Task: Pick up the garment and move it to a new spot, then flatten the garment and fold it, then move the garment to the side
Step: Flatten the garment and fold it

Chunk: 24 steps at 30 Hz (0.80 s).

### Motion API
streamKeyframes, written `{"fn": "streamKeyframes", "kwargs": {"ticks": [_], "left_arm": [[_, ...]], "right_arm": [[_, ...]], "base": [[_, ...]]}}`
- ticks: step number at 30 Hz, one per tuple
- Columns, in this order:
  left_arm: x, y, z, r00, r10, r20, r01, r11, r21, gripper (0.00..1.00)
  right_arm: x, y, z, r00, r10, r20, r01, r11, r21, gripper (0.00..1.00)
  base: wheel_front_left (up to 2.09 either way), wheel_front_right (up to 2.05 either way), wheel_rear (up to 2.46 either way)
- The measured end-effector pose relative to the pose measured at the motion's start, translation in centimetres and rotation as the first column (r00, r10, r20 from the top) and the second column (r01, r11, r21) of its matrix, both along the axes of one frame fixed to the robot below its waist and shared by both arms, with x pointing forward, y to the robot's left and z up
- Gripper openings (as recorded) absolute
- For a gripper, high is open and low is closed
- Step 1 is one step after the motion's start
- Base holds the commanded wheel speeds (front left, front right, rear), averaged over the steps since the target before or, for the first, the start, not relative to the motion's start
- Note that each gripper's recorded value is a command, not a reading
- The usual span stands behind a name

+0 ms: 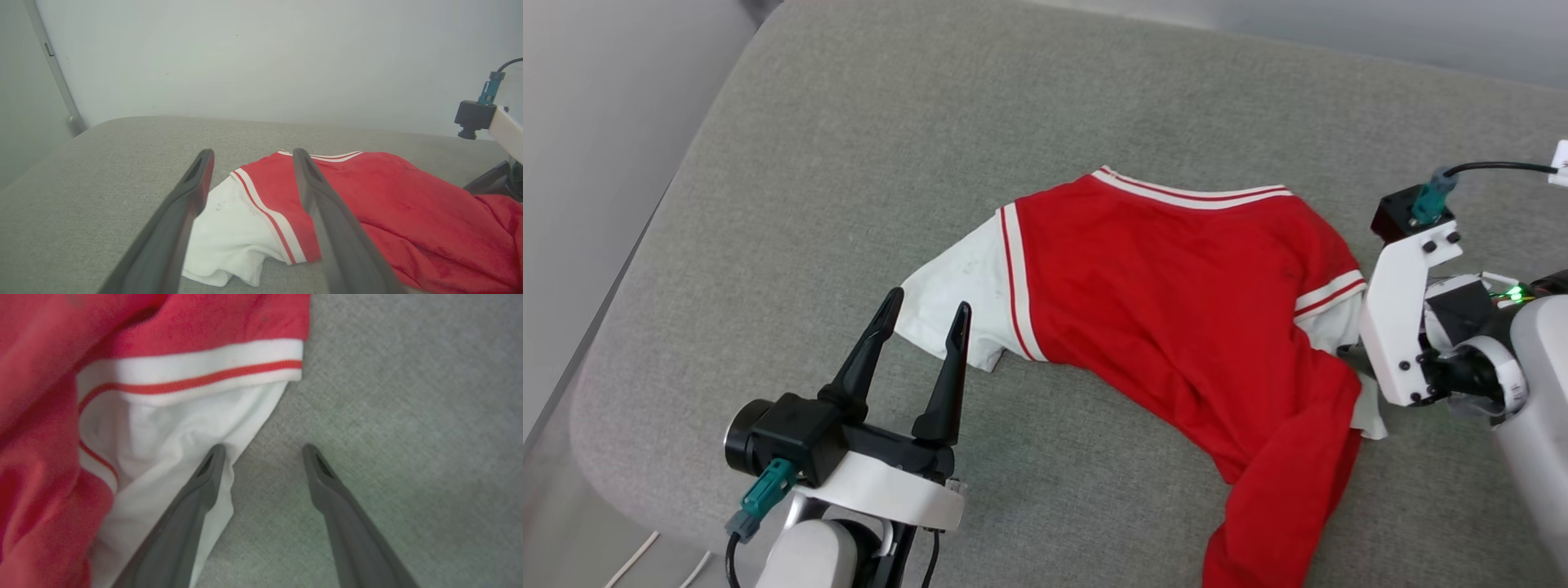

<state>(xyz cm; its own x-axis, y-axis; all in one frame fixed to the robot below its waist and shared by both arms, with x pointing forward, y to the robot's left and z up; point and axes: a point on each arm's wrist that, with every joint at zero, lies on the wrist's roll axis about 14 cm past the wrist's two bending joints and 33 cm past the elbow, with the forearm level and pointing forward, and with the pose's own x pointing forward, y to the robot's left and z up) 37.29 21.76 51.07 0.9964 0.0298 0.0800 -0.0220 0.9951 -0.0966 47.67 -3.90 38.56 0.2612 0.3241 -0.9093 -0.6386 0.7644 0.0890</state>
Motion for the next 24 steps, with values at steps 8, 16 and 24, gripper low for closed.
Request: {"fn": "streamKeyframes", "kwargs": {"ticks": [8, 16, 24], "left_arm": [[0.1, 0.9, -0.8, 0.999, 0.032, -0.027, -0.032, 0.999, 0.007, 1.0], [0.5, 0.6, -0.1, 1.0, 0.019, -0.002, -0.019, 1.0, 0.004, 1.0], [1.0, -1.3, 1.1, 0.998, -0.049, 0.045, 0.049, 0.999, -0.003, 1.0]], "right_arm": [[-0.5, 0.3, -2.9, 0.996, 0.051, -0.068, -0.054, 0.998, -0.042, 0.0], [-1.4, -2.0, -2.4, 0.998, 0.05, -0.039, -0.052, 0.997, -0.062, 0.0], [-0.9, -12.6, 0.2, 0.995, -0.07, 0.076, 0.085, 0.971, -0.223, 0.0]], "base": [[0.0, 0.0, 0.0], [0.0, 0.0, 0.0], [0.0, 0.0, 0.0]]}}
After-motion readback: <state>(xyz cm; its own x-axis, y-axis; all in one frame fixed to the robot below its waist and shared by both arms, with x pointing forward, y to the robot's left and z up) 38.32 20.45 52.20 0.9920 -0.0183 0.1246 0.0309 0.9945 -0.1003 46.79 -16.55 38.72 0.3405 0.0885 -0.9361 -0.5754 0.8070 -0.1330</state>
